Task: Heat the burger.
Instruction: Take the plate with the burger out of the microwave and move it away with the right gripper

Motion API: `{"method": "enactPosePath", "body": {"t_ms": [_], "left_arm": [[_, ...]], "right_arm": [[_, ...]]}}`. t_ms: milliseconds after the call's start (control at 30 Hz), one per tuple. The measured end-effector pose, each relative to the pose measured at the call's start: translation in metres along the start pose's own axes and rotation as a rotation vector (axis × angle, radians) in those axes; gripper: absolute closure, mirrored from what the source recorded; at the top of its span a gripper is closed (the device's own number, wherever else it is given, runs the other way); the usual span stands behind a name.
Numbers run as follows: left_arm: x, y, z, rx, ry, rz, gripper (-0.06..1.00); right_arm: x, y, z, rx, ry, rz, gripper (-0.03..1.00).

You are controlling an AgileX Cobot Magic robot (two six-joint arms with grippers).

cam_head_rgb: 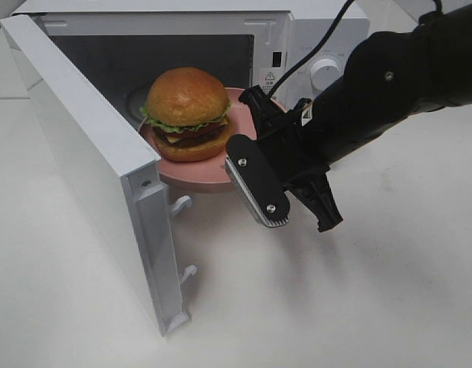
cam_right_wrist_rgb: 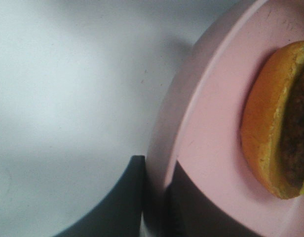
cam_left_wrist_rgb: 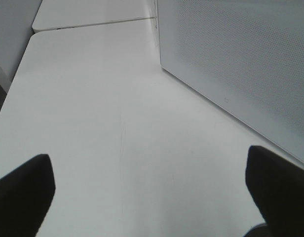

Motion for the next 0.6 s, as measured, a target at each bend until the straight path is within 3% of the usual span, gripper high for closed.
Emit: {"method": "enactPosePath", "body": {"t_ms": [600], "left_arm": [[0.0, 0.0, 0.0, 0.0, 0.0, 0.0, -0.03]], "right_arm": [[0.01, 0.049, 0.061, 0.001, -0.031, 0.003, 0.87]]}}
Point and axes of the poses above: a point on each arm's last joint axis where the gripper is mounted, y pointing back along that axis away from the gripper, z along the wrist's bending axis when the last joint is at zero, x = y × z, the point moved 2 cm from there along -y, pointing out along that axis toward the gripper, and after that the axes turned 11 degrees about -y, right-handed, at the moved point
